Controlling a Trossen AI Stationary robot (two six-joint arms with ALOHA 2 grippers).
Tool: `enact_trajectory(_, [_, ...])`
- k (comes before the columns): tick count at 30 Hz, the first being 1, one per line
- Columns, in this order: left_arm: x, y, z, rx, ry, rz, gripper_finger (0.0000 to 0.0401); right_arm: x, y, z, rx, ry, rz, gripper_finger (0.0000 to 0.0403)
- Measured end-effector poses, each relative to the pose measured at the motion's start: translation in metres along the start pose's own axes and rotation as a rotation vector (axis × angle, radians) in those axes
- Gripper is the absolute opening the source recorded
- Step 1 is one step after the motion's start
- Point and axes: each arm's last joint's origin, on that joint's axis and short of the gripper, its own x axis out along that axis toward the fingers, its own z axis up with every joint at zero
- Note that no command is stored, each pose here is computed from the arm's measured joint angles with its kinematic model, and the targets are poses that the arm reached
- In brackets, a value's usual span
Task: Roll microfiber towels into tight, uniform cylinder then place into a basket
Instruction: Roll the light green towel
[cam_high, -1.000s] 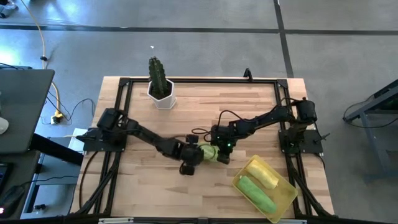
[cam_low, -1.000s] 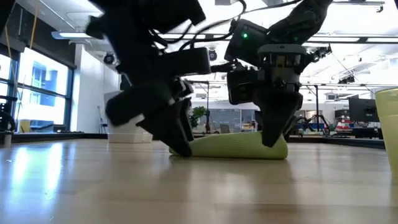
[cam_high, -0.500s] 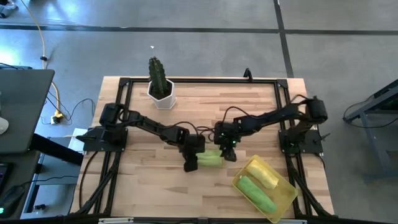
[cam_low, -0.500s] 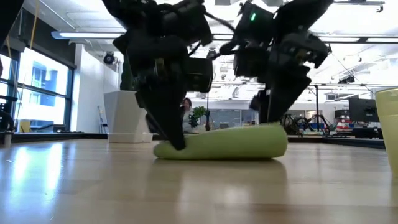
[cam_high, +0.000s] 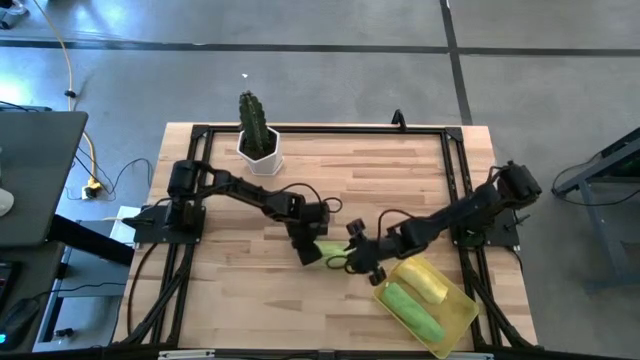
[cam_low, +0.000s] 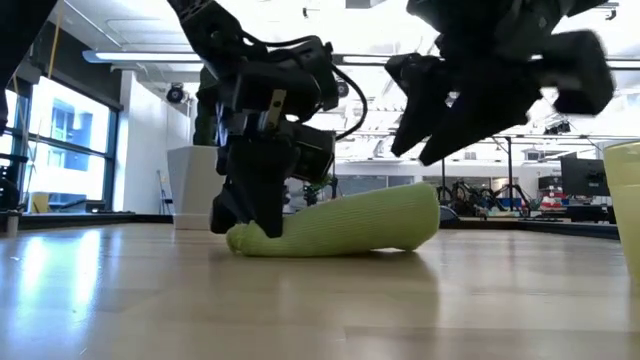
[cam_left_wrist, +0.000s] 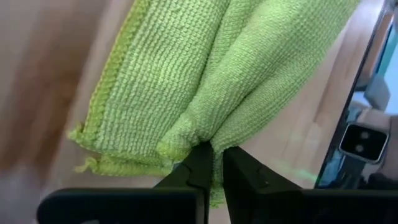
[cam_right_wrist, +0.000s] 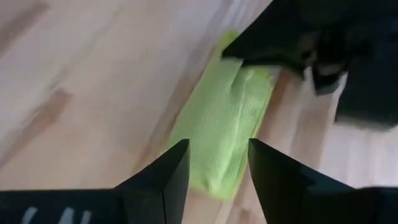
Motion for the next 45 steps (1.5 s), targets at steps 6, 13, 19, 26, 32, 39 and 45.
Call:
enact_trajectory(6, [-0.002,0.002,0.003,-0.062,-0.019,-0.005,0.0016,0.018,0.012,-0.003,-0.1,0.058,-0.092,0.0154])
enact_trajectory(13, [-0.003,0.002,0.004,-0.082,-0.027,0.002,0.0015,0.026,0.019,-0.005,-0.114,0.088,-0.079,0.0154])
enact_trajectory(19, [-0.003,0.002,0.004,-0.1,-0.027,0.005,0.0015,0.017,0.016,0.012,0.049,0.103,-0.023,0.0159])
enact_trajectory(26, [-0.003,0.002,0.004,-0.107,-0.03,0.001,0.0015,0.031,0.018,0.007,0.05,0.125,-0.012,0.0208])
enact_trajectory(32, [-0.003,0.002,0.004,-0.105,-0.028,-0.006,0.0015,0.04,0.013,0.004,0.068,0.134,-0.01,0.0206])
enact_trajectory(39, [-0.002,0.001,0.004,-0.099,-0.014,-0.039,0.0015,0.042,0.004,-0.002,0.097,0.165,0.012,0.015])
enact_trajectory(45, [-0.001,-0.001,0.003,-0.07,-0.005,-0.025,0.0015,0.039,0.014,-0.009,0.161,0.252,0.099,0.0148])
